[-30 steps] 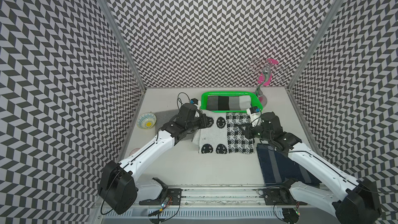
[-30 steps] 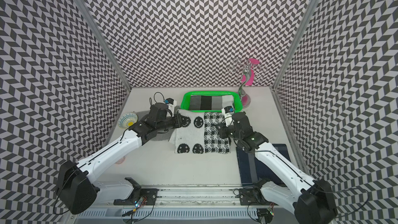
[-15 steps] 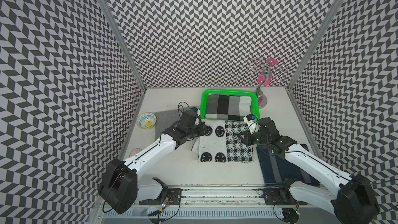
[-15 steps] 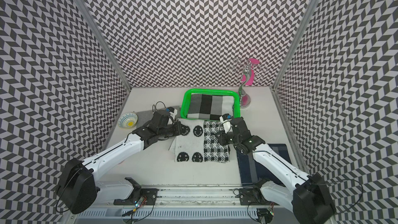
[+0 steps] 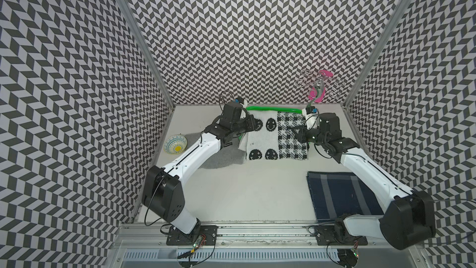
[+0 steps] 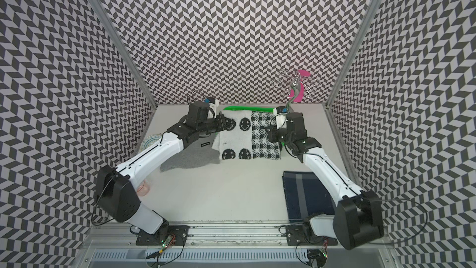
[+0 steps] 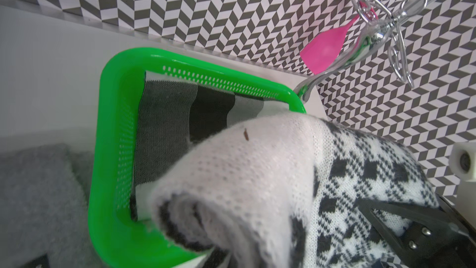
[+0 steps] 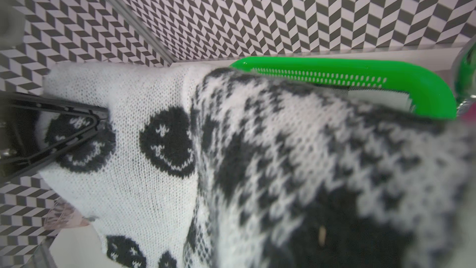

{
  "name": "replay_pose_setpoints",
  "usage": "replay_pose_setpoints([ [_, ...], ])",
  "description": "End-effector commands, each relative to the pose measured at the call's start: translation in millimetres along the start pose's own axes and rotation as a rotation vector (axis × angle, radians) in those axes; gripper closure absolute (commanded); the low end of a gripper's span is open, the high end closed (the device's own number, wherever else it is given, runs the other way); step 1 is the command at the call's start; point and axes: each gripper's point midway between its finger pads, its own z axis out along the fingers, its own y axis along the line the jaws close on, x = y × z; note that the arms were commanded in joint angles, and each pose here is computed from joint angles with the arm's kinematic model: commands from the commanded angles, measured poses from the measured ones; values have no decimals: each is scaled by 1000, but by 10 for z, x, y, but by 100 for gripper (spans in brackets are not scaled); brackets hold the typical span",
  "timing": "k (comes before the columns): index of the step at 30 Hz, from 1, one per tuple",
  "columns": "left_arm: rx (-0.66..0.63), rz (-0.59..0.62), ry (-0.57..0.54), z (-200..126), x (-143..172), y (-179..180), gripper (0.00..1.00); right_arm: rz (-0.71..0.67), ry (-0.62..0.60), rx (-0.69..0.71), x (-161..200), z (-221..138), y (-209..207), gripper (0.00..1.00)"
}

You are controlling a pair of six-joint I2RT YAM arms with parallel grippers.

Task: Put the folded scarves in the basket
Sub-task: Place the scarf in the basket.

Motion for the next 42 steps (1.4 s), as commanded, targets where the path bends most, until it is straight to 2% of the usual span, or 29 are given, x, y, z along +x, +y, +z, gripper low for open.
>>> replay_pose_setpoints([
  [1, 45, 39, -12, 233, -249, 3, 100, -67, -90, 8, -428, 60, -118, 100],
  [4, 73, 3, 7, 561, -310, 128, 100, -43, -87, 35, -519, 242, -352, 100],
  [7, 40, 1, 33, 874, -287, 314, 100, -24, -65, 61, -547, 452, -562, 100],
  [10, 16, -15, 19, 1057, -315, 491, 100, 8, -17, 57, -481, 733, -748, 100],
  [14, -35, -51, 68, 1369, -222, 803, 100, 52, 68, 69, -358, 1067, -921, 100],
  [21, -88, -25, 80, 1516, -110, 942, 100, 81, 132, 141, -74, 1254, -1150, 100],
  [29, -99, -20, 95, 1565, -64, 971, 99, 16, 171, 225, 54, 1302, -1164, 99],
  [33, -126, -8, 100, 1567, -15, 1021, 85, 9, 150, 258, 99, 1234, -1193, 89],
  [35, -133, -12, 109, 1580, 23, 1041, 79, 3, 163, 279, 139, 1236, -1230, 78],
  [38, -148, 5, 109, 1572, 32, 1044, 72, -18, 178, 302, 149, 1253, -1263, 74],
  [40, -154, 16, 106, 1568, 21, 1034, 64, -33, 175, 324, 115, 1237, -1267, 65],
  [42, -155, 18, 101, 1544, -13, 1014, 57, -50, 162, 333, 66, 1211, -1235, 60],
])
